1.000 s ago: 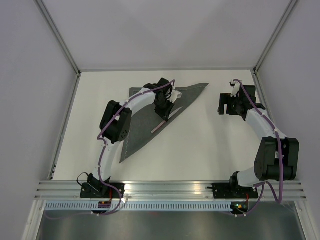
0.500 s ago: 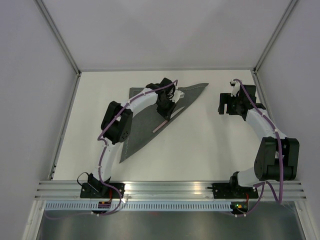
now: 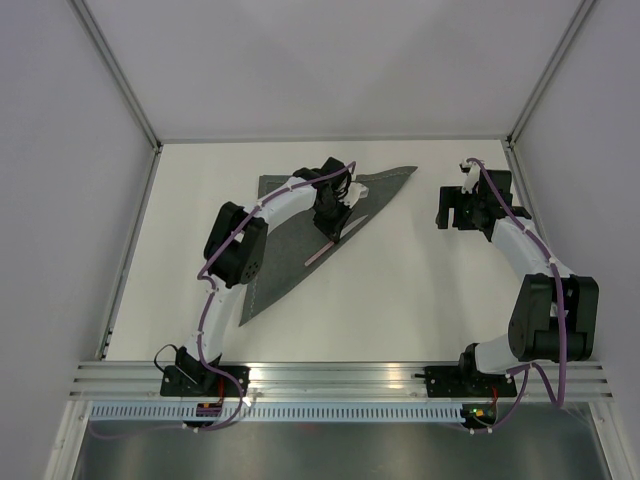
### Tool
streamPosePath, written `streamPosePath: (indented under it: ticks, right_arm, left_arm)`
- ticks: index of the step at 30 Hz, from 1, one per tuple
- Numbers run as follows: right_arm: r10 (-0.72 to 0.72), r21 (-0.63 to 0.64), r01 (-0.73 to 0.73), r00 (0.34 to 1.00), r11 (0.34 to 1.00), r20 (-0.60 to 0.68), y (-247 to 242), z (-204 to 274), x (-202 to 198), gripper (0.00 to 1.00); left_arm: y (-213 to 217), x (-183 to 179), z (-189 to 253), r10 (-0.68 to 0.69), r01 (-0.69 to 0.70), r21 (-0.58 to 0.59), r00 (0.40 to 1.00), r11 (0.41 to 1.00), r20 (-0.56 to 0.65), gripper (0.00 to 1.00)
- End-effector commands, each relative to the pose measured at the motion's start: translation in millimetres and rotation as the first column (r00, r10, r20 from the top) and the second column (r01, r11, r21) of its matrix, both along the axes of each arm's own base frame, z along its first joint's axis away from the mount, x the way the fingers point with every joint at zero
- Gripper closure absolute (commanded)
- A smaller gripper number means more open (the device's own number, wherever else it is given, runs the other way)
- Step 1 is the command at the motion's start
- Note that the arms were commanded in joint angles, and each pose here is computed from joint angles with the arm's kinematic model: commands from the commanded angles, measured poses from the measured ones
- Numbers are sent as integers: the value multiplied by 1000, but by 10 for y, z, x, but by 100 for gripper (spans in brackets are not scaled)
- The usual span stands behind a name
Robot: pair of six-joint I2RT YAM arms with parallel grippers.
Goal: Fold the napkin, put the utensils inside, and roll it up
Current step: Place the utensil onto the napkin
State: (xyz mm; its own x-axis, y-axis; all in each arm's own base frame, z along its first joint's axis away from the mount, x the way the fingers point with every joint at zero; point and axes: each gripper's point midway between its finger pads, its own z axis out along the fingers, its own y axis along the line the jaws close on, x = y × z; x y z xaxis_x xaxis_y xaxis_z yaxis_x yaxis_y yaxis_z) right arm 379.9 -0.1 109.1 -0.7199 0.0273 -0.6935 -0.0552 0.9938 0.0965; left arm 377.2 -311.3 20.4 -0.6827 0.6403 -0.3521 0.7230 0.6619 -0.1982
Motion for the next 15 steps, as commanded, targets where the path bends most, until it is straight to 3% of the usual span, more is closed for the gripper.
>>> streamPosePath:
  ticks: [1, 11, 15]
  right_arm:
    - [-2, -8, 2, 1000, 1000, 30, -25, 131, 90, 12]
    - [-2, -11, 3, 999, 1000, 35, -29, 145, 97, 12]
    - [-3, -12, 4, 999, 1000, 35, -32, 148, 94, 12]
  left_arm:
    - [-26, 72, 72, -2, 1, 4, 1000, 1000, 25, 86]
    - [-52, 61, 125, 4, -4, -7, 1000, 1000, 27, 63]
    - [-64, 66, 172, 9, -8, -10, 999, 1000, 37, 61]
